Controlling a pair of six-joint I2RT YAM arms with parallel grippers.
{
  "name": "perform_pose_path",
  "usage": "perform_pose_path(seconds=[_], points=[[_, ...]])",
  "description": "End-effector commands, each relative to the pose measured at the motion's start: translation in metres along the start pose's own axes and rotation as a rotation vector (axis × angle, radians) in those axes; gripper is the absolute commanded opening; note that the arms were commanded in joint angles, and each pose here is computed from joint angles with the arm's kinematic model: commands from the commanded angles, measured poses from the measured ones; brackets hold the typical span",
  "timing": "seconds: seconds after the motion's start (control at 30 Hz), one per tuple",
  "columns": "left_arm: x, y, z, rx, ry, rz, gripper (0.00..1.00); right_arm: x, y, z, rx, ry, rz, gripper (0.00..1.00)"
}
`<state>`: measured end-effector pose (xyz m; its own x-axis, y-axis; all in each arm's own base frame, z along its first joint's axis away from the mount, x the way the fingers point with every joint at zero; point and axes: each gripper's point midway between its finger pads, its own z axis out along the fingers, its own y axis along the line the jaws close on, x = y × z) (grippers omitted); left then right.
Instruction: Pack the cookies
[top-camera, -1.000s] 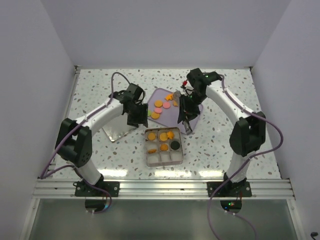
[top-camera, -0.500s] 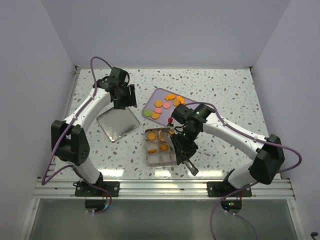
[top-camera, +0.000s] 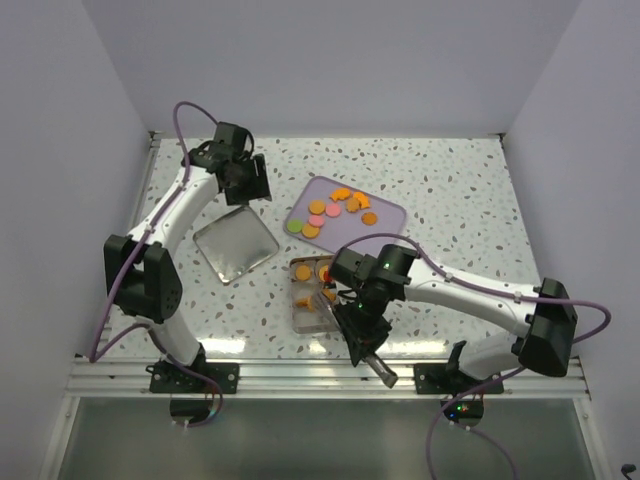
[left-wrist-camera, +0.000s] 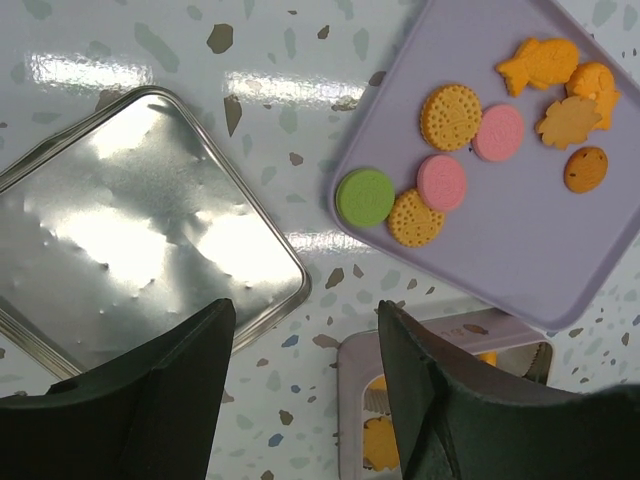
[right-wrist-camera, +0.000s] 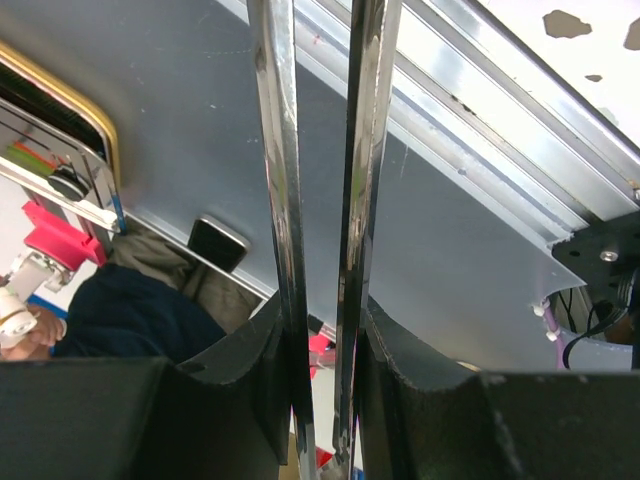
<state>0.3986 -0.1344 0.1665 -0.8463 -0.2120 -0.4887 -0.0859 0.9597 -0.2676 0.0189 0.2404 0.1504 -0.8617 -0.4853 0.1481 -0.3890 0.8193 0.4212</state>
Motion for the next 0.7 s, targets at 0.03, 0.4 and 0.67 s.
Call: perform_pose_path(seconds=[0.03, 0.4, 0.67], points=[[-0.02, -0.005, -0.006, 0.04, -0.062, -0.028, 0.64, -0.008, 0.01, 0.01, -0.006, -0.021, 0.004, 0.15], [-0.001, 0.003, -0.018, 0.057, -0.063, -0.044, 0.63, -0.017, 0.016, 0.031, 0.026, 0.026, -0.031, 0.24], [-0.001, 0.007, -0.03, 0.06, -0.073, -0.042, 0.63, -0.019, 0.012, 0.029, 0.066, 0.029, -0.054, 0.41]])
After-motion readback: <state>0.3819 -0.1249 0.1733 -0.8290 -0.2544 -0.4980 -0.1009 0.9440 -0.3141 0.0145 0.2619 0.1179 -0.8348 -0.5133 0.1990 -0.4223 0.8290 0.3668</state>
